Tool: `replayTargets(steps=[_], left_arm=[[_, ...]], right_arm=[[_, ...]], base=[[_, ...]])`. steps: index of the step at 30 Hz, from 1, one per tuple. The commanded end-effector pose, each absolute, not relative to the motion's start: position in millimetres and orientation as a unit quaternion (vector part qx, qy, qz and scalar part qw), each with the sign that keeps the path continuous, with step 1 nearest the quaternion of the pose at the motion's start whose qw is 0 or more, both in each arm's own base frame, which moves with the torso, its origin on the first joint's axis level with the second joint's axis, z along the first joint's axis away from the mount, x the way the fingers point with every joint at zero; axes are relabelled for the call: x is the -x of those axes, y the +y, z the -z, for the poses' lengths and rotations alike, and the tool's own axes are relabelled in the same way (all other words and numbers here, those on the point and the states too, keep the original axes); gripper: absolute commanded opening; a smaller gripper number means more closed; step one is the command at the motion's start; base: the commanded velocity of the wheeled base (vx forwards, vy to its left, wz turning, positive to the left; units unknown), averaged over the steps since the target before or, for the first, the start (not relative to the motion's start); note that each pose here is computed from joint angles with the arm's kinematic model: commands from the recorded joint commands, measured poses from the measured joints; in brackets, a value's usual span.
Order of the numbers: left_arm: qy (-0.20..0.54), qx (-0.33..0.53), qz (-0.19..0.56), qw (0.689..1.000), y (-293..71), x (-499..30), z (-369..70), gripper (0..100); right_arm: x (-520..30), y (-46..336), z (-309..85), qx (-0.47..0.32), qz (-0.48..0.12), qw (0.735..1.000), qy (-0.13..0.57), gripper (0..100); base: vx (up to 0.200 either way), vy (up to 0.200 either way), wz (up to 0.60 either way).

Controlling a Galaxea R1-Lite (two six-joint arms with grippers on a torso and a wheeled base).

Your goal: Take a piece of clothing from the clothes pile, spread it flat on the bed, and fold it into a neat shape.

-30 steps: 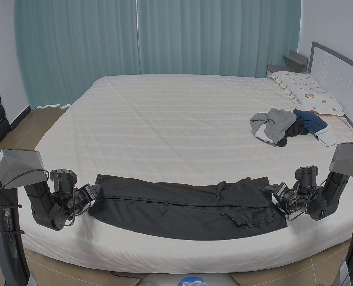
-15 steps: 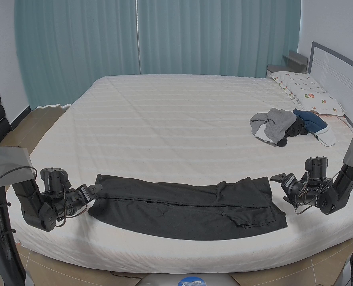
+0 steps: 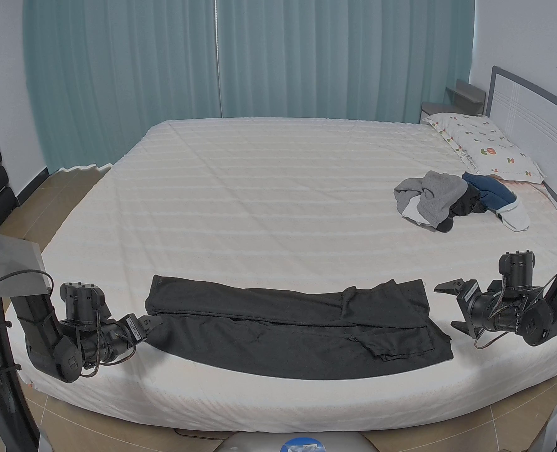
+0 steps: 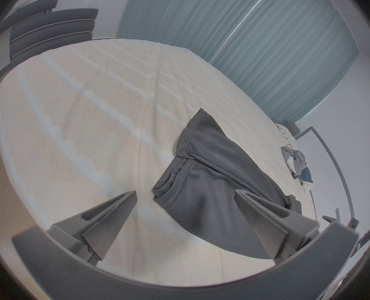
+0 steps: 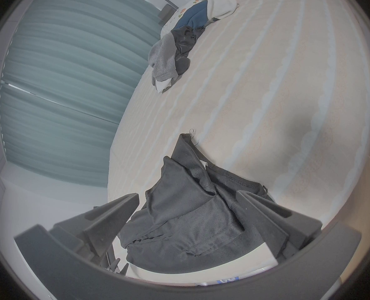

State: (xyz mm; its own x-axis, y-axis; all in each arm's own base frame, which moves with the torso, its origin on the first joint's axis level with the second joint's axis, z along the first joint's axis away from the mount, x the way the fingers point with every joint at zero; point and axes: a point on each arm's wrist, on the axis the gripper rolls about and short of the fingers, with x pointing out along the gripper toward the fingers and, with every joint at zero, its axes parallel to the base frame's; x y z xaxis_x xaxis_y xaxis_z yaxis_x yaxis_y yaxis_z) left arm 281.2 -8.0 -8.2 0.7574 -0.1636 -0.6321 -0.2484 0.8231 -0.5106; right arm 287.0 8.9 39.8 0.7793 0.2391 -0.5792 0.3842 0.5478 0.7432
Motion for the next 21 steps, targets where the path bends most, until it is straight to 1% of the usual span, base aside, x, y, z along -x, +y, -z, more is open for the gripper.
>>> replayTargets(steps=[1,7,8,12,18,21], left_arm=[[0.354,0.292,-0.026,0.888,-11.5,-285.8,16.2,100],[0.357,0.290,-0.030,0.887,-13.7,-294.2,25.4,100],[0.358,0.289,-0.031,0.887,-13.7,-294.5,26.6,0],[0.359,0.289,-0.039,0.887,-13.2,-291.2,25.7,0],[0.361,0.273,-0.094,0.887,-9.6,-279.4,27.7,0],[0.364,0.272,-0.096,0.885,-9.0,-276.7,27.8,0]], right_arm=[[-285.6,6.9,-42.0,-0.475,0.045,0.817,0.325,100],[-282.9,8.6,-42.1,-0.473,0.044,0.816,0.328,100],[-282.3,8.6,-42.3,-0.473,0.043,0.817,0.327,100],[-280.3,9.0,-41.7,-0.473,0.038,0.820,0.319,100],[-277.3,9.0,-41.9,-0.473,0.029,0.826,0.304,100],[-276.5,9.4,-41.4,-0.473,0.030,0.826,0.306,100]], base=[[0.000,0.000,0.00],[0.000,0.000,0.00],[0.000,0.000,0.00],[0.000,0.000,0.00],[0.000,0.000,0.00],[0.000,0.000,0.00]])
